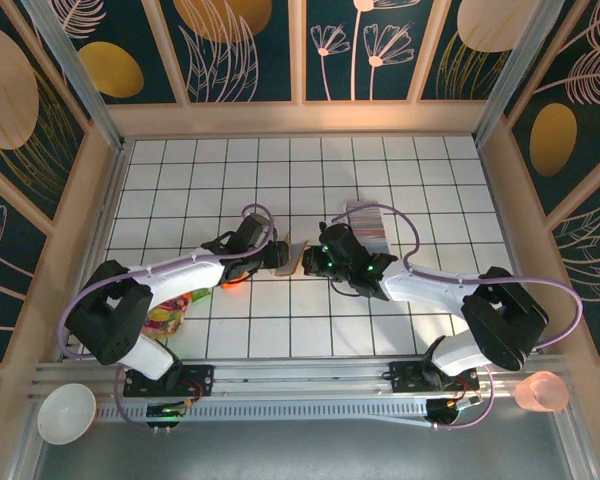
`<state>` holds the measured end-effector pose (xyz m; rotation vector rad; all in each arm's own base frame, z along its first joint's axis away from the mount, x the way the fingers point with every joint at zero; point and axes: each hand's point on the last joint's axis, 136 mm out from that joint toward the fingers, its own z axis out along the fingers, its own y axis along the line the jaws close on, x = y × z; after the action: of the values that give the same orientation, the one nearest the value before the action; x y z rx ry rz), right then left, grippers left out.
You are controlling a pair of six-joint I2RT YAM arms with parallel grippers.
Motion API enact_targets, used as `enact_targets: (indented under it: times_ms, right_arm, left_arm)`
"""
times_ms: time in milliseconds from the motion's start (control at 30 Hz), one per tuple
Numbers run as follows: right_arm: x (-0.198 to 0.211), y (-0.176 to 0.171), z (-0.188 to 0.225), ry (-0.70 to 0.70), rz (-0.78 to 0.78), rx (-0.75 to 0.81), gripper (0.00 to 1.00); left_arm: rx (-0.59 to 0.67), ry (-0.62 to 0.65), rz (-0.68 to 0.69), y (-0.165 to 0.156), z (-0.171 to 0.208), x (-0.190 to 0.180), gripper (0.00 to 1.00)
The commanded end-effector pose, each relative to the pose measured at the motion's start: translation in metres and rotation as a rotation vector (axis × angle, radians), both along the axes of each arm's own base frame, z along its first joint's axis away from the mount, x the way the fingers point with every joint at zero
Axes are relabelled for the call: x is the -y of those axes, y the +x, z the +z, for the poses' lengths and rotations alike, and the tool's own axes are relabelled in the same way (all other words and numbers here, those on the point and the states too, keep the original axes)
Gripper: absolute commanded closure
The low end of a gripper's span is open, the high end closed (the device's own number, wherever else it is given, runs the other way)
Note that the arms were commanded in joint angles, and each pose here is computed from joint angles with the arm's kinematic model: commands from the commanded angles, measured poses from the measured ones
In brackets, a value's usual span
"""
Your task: Put the credit cards into the card holder
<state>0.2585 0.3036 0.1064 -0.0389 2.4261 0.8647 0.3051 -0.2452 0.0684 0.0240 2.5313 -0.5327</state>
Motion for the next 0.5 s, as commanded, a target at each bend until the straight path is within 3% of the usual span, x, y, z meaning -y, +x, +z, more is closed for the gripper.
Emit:
enact_targets:
  times_ms: [0,267,467]
  right_arm:
    - [0.009,0.006,0.009,-0.012,-0.02,0.027,1.0]
    - [0.036,0.02,-0.009,-0.096,-0.062,0.0,1.0]
    - [0.051,0.036,-0.025,-0.191,-0.09,-0.022,0.96]
  left_arm:
    - [-0.012,0.022,0.002,0.005,-0.003,-0.002,0.68]
    - [-0.088,-0.102,-0.018,-0.015,-0.01,0.011,0.92]
    - [-0.142,-0.165,0.032,-0.028,-0.027,0.006,0.91]
